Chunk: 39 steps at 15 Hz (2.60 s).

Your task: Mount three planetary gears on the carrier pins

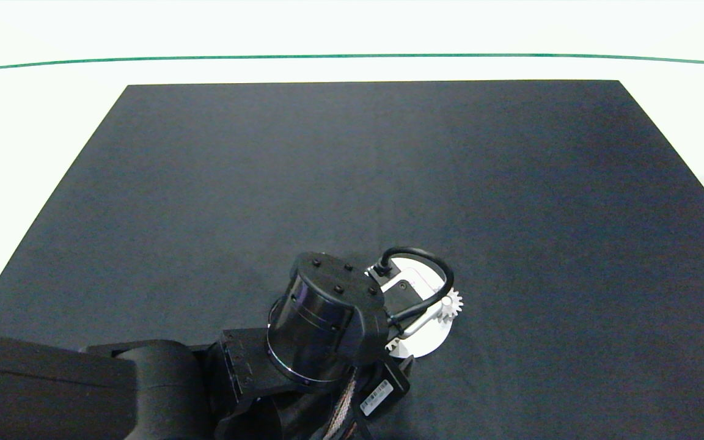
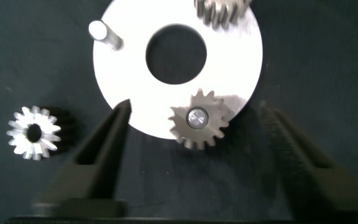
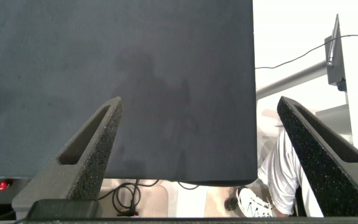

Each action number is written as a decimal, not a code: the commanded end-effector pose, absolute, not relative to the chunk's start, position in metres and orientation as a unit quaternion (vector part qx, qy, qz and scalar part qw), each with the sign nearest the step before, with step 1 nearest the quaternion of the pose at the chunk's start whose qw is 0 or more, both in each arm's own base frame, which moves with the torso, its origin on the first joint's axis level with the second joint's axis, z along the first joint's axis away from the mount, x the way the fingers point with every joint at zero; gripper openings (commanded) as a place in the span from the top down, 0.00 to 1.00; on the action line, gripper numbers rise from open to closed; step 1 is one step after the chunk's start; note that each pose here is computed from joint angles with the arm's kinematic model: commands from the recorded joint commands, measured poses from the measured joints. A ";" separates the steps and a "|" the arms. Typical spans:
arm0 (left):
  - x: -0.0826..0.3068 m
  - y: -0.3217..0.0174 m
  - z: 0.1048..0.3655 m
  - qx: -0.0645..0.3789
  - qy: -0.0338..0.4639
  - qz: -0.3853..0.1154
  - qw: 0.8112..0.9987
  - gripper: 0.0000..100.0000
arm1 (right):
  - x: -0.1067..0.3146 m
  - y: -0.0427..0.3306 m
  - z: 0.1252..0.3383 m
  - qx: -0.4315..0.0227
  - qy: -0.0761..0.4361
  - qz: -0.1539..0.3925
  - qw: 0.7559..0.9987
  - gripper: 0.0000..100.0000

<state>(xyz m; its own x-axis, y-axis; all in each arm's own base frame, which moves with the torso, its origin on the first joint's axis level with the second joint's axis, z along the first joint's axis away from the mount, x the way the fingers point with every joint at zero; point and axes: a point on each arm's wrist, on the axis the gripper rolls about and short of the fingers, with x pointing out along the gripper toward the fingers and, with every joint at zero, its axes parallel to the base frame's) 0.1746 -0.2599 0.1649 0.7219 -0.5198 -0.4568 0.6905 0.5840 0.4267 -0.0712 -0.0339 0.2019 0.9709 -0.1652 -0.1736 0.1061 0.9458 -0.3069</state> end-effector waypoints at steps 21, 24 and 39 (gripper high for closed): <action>0.264 -0.187 0.195 0.247 0.212 -0.282 0.903 0.00 | -0.077 -0.036 0.219 -0.142 0.078 -0.073 0.984 0.00; 0.266 -0.183 0.189 0.245 0.209 -0.277 0.905 0.01 | -0.077 -0.036 0.219 -0.142 0.078 -0.073 0.984 0.00; 0.270 -0.186 0.176 0.244 0.196 -0.279 0.908 0.31 | -0.078 -0.036 0.220 -0.142 0.074 -0.075 0.984 0.00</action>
